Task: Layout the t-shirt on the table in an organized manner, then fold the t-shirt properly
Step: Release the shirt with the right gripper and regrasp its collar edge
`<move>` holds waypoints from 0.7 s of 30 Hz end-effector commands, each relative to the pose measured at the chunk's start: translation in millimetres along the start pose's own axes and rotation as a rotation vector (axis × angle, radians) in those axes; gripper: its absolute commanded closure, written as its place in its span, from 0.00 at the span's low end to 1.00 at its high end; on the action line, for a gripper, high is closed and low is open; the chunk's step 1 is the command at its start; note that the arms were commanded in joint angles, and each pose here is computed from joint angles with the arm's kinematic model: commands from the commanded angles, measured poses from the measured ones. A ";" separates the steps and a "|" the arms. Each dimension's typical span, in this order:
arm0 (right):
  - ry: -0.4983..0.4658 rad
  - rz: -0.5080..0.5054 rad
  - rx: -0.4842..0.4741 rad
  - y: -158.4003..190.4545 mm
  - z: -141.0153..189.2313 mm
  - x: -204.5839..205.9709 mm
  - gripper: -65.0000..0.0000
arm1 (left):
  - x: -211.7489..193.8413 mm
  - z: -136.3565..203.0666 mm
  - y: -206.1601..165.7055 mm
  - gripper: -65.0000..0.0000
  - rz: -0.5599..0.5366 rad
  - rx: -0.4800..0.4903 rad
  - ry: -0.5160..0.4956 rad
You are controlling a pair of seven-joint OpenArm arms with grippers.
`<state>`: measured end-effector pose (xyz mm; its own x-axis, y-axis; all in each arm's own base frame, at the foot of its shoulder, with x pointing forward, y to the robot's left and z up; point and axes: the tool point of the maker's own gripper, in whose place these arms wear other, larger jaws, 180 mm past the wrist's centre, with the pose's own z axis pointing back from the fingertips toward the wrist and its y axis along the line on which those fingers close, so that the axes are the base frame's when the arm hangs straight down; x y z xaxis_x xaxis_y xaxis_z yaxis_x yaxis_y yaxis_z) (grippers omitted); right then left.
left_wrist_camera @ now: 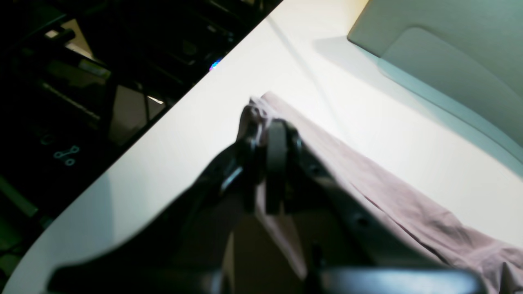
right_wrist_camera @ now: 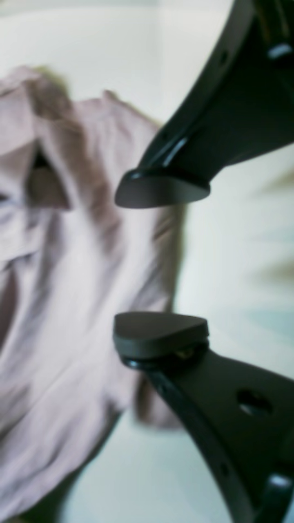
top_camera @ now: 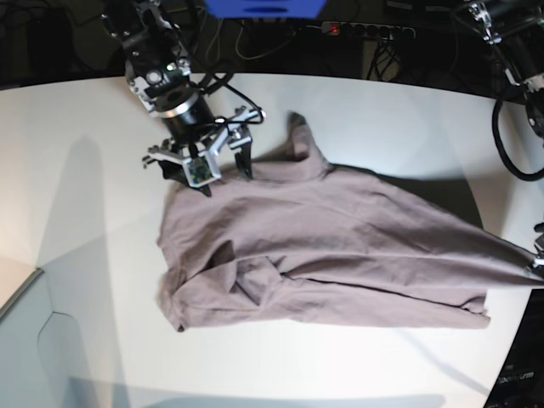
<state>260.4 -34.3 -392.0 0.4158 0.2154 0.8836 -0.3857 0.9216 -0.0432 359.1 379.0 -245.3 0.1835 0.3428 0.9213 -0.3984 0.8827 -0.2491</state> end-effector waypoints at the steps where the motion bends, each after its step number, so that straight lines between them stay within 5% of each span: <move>1: -0.027 -0.004 0.007 2.4 -1.5 5.5 0.38 | 31.0 -0.1 -5.1 1.00 -0.006 -0.017 -0.084; 9: 0.086 -0.056 -0.014 4.8 -26.9 -36.4 0.38 | 38.9 -2.1 -10.3 1.00 0.007 -0.027 -0.103; 21: 0.114 -0.031 -0.034 -12.8 -73.0 -31.7 0.39 | 12.3 2.2 -0.4 1.00 0.006 -0.007 -0.047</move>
<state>302.7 -32.0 -465.6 0.5559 0.2298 0.7989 -0.3432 0.9387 -0.0313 354.0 375.7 -257.9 0.1984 0.3687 0.9081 -0.4061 0.8742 -0.2662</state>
